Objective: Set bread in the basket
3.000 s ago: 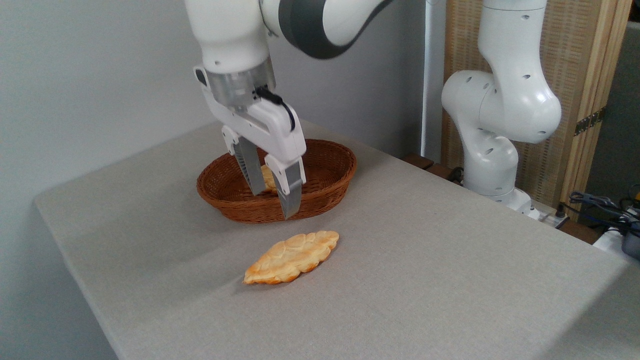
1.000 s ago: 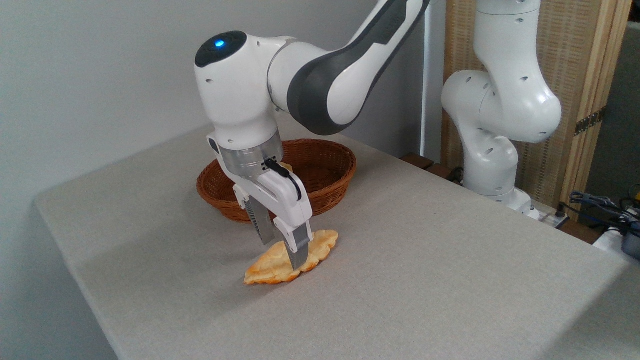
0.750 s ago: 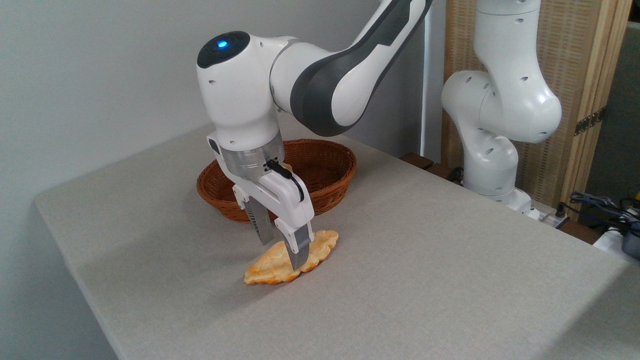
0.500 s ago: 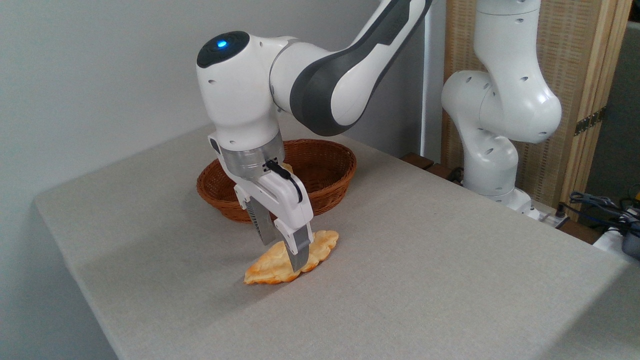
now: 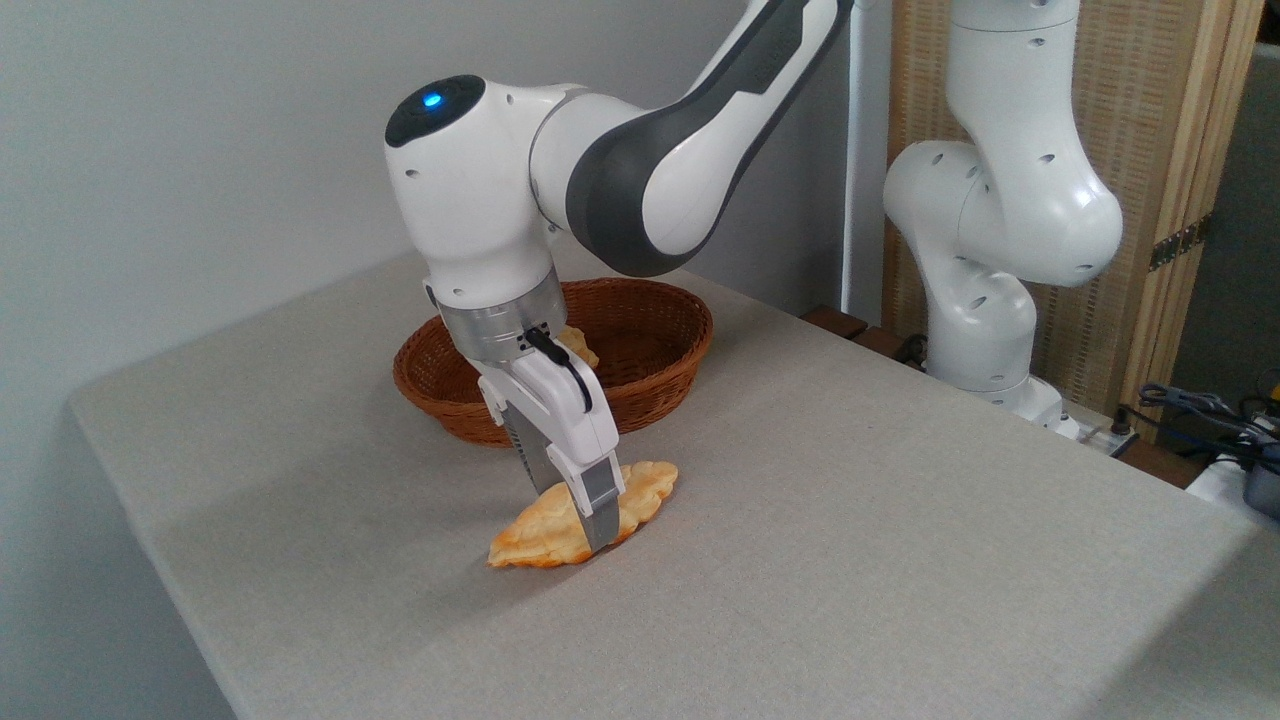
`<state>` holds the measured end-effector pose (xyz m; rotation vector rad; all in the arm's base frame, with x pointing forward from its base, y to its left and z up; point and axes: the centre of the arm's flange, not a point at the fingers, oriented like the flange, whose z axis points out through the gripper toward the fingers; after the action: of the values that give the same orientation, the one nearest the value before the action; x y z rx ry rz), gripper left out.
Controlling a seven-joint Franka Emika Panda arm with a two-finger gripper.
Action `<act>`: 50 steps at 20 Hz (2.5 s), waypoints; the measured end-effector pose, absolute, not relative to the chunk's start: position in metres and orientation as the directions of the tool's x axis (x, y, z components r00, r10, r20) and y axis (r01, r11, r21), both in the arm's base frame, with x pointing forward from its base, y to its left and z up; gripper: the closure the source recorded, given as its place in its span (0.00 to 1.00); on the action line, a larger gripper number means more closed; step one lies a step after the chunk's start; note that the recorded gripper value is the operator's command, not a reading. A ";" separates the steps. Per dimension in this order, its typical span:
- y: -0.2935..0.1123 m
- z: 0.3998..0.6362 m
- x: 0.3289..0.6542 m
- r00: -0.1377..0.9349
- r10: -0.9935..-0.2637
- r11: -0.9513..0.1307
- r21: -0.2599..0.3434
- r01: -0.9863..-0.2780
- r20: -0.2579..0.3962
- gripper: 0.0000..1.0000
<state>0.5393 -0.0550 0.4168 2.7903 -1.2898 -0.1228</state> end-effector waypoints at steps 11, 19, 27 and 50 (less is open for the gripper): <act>-0.055 0.416 0.539 0.617 -0.786 -0.618 0.095 -0.780 -0.043 0.51; -0.055 0.416 0.540 0.617 -0.786 -0.618 0.095 -0.780 -0.043 0.51; -0.052 0.441 0.537 0.624 -0.781 -0.623 0.062 -0.779 -0.009 0.50; -0.234 0.485 0.425 0.353 -0.935 -0.348 0.253 -0.903 -0.026 0.00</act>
<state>0.4253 -0.2341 0.4848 2.4177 -1.6657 -0.2453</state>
